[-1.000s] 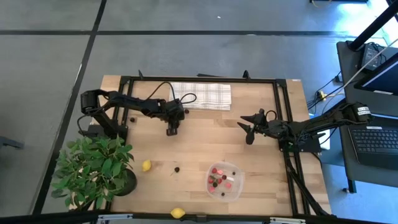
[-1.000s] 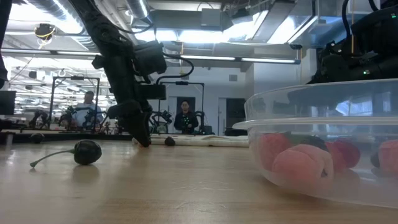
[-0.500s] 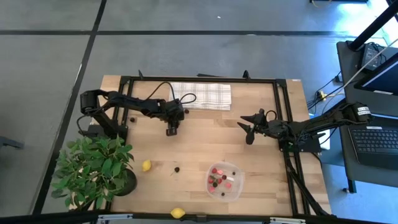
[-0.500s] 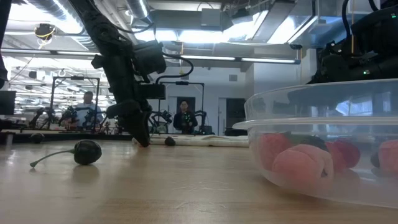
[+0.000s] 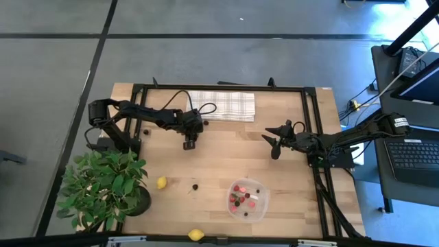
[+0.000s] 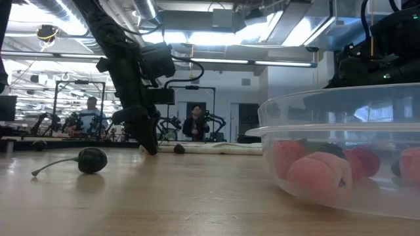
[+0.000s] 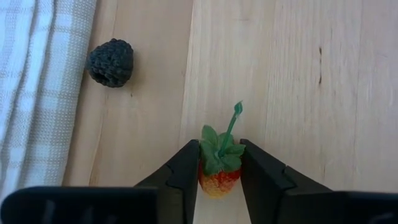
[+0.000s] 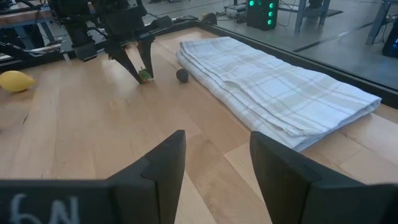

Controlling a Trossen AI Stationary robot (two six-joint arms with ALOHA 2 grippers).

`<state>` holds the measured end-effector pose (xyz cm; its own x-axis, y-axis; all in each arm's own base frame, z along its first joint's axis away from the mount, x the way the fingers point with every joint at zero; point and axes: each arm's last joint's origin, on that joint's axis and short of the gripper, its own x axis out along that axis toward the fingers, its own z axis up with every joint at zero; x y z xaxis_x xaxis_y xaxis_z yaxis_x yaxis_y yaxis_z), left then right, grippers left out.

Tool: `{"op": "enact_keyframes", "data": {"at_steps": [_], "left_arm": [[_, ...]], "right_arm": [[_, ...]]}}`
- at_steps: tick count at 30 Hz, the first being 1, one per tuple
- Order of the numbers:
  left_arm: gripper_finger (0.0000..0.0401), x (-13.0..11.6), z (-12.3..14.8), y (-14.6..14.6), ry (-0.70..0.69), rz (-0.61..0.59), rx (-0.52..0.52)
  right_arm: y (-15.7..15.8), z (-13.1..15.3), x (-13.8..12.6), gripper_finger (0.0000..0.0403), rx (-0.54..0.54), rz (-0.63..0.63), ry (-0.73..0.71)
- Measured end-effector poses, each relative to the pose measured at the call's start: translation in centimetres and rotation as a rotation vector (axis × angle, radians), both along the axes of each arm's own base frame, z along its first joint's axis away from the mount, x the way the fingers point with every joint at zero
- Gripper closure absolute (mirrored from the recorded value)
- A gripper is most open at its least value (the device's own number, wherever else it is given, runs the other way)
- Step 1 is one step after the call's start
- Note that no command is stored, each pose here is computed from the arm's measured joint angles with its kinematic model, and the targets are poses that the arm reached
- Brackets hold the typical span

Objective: Pick and placing Produce into tupperware
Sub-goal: Put the red strawberry into the transparent bin

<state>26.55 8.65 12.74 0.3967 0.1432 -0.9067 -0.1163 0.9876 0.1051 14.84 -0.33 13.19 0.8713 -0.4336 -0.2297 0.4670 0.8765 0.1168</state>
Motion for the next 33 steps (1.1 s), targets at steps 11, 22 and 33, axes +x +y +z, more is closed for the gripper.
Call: {"op": "enact_keyframes", "data": {"at_steps": [11, 22, 33], "left_arm": [[0.031, 0.1, 0.1, 0.0, 0.002, 0.001, -0.001], [0.0309, 3.0, 3.7, -0.6, -0.036, -0.105, 0.013], [0.0311, 6.6, 10.8, -4.5, -0.101, -0.223, 0.006]], "right_arm": [[0.0, 0.0, 0.0, 0.0221, 0.0, 0.0, 0.0], [0.0, 0.0, 0.0, 0.0221, -0.001, 0.0, 0.0], [0.0, 0.0, 0.0, 0.0221, -0.002, 0.0, 0.001]]}}
